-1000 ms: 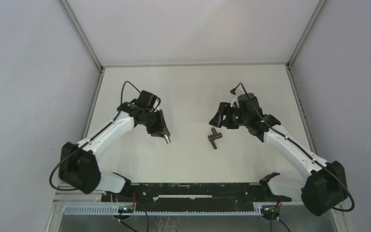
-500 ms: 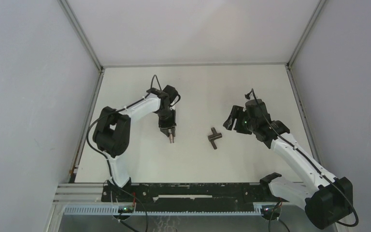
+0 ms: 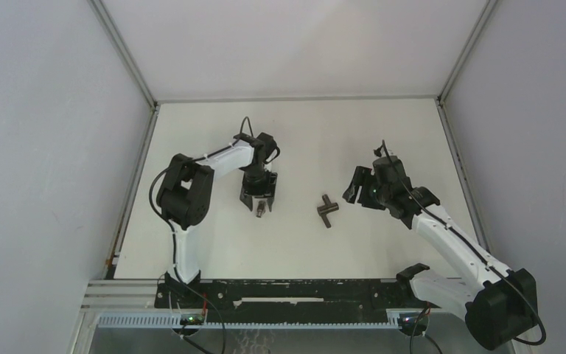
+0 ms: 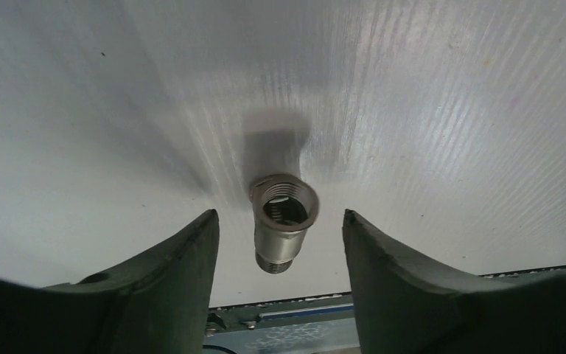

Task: Install the water faucets

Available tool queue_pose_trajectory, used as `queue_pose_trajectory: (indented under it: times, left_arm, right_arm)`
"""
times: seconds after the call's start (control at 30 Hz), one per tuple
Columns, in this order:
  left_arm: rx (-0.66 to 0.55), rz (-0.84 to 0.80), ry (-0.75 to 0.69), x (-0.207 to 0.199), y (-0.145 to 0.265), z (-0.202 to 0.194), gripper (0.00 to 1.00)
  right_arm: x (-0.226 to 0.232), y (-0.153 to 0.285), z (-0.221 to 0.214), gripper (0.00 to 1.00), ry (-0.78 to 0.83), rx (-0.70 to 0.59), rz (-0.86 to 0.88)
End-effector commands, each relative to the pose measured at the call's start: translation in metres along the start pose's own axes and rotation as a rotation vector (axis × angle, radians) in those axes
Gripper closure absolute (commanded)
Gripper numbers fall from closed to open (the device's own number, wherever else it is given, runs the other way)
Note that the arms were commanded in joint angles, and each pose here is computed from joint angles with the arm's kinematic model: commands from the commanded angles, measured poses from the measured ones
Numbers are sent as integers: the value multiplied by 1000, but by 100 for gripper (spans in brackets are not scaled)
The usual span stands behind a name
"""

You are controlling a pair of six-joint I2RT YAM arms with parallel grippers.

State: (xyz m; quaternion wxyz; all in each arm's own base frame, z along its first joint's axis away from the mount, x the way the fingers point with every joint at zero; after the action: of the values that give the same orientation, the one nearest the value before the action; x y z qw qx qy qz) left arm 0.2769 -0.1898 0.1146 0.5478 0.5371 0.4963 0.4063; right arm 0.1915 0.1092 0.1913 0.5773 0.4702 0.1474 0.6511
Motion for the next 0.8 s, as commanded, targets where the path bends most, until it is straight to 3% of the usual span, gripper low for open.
queue_pose_trajectory:
  times: [0.0, 0.17, 0.5, 0.67, 0.77]
  left_arm:
    - [-57, -19, -32, -5, 17, 8, 31]
    - [-136, -39, -31, -9, 43, 8, 29]
    - [-491, -178, -81, -9, 137, -40, 29]
    - [-689, -254, -122, -2, 130, -71, 26]
    - [-736, -285, -121, 4, 108, -81, 25]
  right_arm:
    - [-1, 3, 3, 28, -13, -47, 1]
    - [-1, 4, 2, 28, -10, -70, -16]
    - [38, -13, -26, 28, 157, -46, -16]
    - [54, -43, -46, 30, 189, 55, -48]
    - [60, -58, -51, 34, 170, 97, -58]
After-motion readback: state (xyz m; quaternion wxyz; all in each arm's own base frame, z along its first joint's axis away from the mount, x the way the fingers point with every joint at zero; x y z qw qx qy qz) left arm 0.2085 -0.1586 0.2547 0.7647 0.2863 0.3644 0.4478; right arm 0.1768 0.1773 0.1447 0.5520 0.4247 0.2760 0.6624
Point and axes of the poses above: each gripper's point midway between its finger pads, its own y axis back along the fingers, its own x axis along the line the jaws close on, z = x × y, the point moved 9 cm from there along y, back along the fingers, and after that the axes turned 6 degrees about -y, right-handed, at the moved point
